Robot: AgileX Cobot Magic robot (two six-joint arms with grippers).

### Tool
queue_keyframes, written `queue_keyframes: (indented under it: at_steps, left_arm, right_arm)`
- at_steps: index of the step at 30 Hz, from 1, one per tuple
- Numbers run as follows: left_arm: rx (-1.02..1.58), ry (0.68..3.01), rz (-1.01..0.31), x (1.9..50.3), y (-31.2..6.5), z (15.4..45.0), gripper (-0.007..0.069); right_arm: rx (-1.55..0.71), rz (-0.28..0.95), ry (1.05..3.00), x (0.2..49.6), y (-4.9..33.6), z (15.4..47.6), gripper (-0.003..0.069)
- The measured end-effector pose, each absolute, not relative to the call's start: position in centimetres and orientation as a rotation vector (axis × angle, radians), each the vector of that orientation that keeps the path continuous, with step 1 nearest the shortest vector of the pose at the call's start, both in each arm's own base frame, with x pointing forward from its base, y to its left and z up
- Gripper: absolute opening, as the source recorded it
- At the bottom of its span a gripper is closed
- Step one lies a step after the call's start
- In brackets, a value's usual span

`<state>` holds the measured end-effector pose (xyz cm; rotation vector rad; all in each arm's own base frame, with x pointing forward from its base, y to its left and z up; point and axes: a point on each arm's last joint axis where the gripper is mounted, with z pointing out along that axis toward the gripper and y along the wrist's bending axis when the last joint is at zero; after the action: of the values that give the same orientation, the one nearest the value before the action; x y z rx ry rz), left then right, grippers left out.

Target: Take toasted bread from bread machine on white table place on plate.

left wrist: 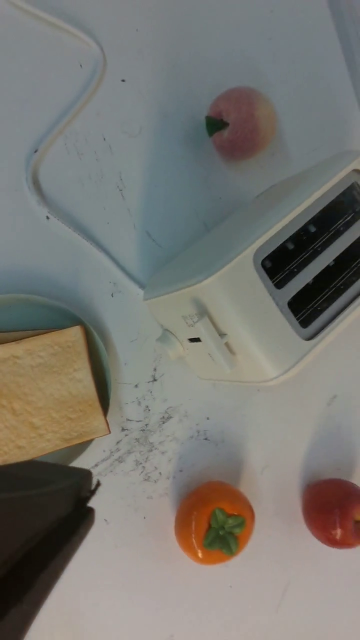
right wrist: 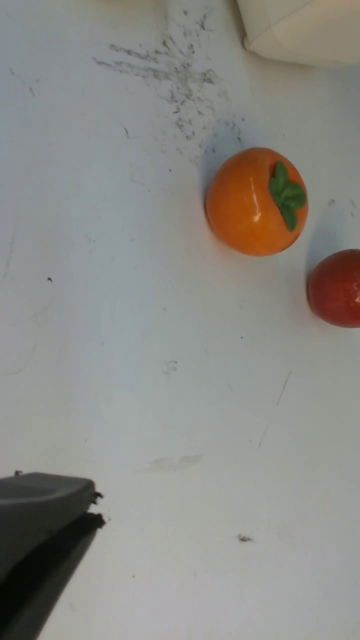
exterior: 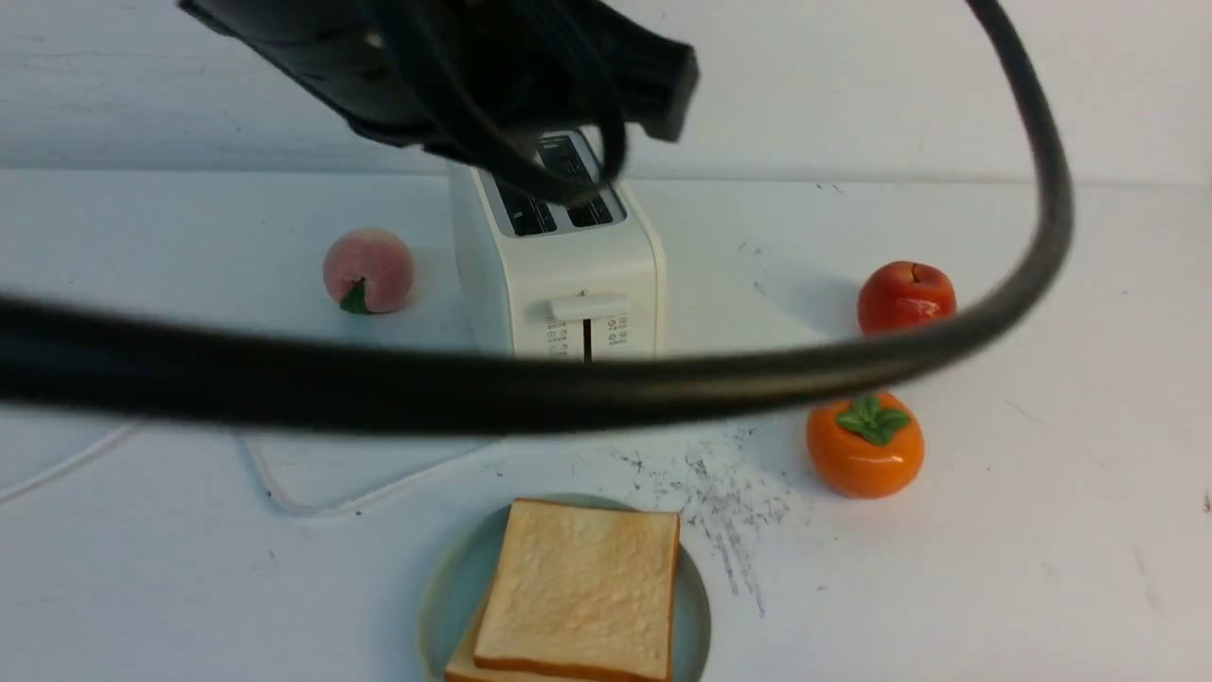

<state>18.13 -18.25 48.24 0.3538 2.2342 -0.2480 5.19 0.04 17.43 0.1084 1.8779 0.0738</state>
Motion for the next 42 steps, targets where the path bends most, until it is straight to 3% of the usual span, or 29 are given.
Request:
queue_keyframes:
  at_steps: [6,13,18,20,24,28,32,38,42]
  left_arm:
    - [0.323,2.174,-0.283,14.8,-13.5,49.3,0.0001]
    - [0.269,2.202,-0.362,10.8,-8.8,47.0,0.0001]
    - [0.235,2.295,-0.459,7.4,-5.4,42.1,0.0001]
    - [0.232,2.338,-0.527,5.2,-3.4,38.7,0.0001]
    - [0.142,2.305,-0.636,3.3,-1.1,34.9,0.0003]
    - [0.045,2.07,-0.8,3.4,-0.7,33.2,0.0003]
    - [0.105,1.813,-0.849,4.4,-1.6,32.6,0.0006]
    - [0.212,1.672,-0.935,4.7,-3.3,31.2,0.0016]
    - [0.233,1.691,-0.914,4.9,-3.6,30.1,0.0018]
  right_arm:
    - [0.108,0.074,1.878,5.2,0.0,17.4,0.004]
    - [0.108,0.074,1.878,5.2,0.0,17.4,0.0048]
    - [0.108,0.074,1.878,5.2,0.0,17.4,0.0055]
    - [0.108,0.074,1.878,5.2,0.0,17.4,0.0057]
    - [0.108,0.074,1.878,5.2,0.0,17.4,0.0064]
    - [0.108,0.074,1.878,5.2,0.0,17.4,0.007]
    - [0.108,0.074,1.878,5.2,0.0,17.4,0.0076]
    - [0.108,0.074,1.878,5.2,0.0,17.4,0.0084]
    - [0.108,0.074,1.878,5.2,0.0,17.4,0.0089]
